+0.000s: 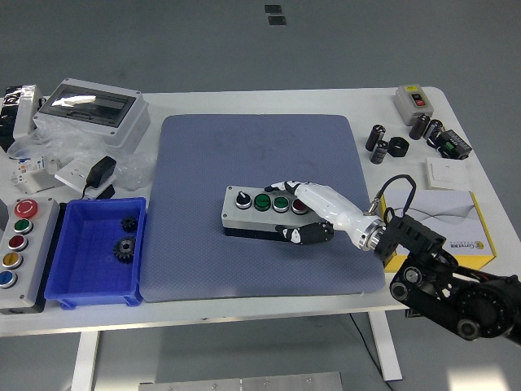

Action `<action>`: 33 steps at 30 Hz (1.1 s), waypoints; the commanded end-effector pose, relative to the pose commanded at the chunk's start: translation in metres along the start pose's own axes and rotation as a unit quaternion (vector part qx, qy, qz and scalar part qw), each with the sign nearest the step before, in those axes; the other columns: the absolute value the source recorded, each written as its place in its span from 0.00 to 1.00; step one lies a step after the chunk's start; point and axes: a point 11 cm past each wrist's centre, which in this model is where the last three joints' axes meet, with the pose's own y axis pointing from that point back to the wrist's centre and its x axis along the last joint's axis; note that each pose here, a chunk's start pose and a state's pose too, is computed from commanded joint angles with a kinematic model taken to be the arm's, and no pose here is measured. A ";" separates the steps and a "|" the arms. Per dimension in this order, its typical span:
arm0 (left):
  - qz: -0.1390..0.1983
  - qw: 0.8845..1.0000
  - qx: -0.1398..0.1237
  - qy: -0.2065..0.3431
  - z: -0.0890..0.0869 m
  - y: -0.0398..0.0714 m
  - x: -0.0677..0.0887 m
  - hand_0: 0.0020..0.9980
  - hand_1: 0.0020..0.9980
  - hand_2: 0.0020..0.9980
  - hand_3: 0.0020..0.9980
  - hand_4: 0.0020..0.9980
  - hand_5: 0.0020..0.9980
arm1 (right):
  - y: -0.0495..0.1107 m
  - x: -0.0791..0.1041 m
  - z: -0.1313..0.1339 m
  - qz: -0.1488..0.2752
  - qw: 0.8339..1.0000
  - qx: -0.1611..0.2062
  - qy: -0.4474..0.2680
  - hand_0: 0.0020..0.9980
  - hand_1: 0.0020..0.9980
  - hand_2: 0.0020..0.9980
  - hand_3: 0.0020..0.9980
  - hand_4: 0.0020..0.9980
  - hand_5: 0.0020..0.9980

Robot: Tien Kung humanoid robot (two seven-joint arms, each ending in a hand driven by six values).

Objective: Pick up the button,place it on the desk,press the button,press the button

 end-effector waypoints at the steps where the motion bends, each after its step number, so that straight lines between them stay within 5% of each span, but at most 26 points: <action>1: 0.000 1.000 0.000 0.000 0.000 0.000 0.000 0.61 0.46 0.51 0.61 0.63 0.22 | 0.000 0.000 0.000 -0.001 1.000 0.000 -0.001 0.91 0.88 0.88 0.91 0.62 0.01; 25: -0.004 1.000 0.001 0.000 0.000 0.000 -0.002 0.61 0.45 0.50 0.60 0.60 0.21 | 0.004 0.014 0.004 -0.006 1.000 0.005 0.020 0.95 0.92 0.94 0.97 0.66 0.00; 33: -0.005 1.000 0.004 0.004 -0.004 0.000 -0.003 0.61 0.45 0.50 0.60 0.60 0.21 | 0.034 0.059 0.004 0.038 0.998 -0.017 -0.050 0.97 0.92 0.94 0.98 0.68 0.00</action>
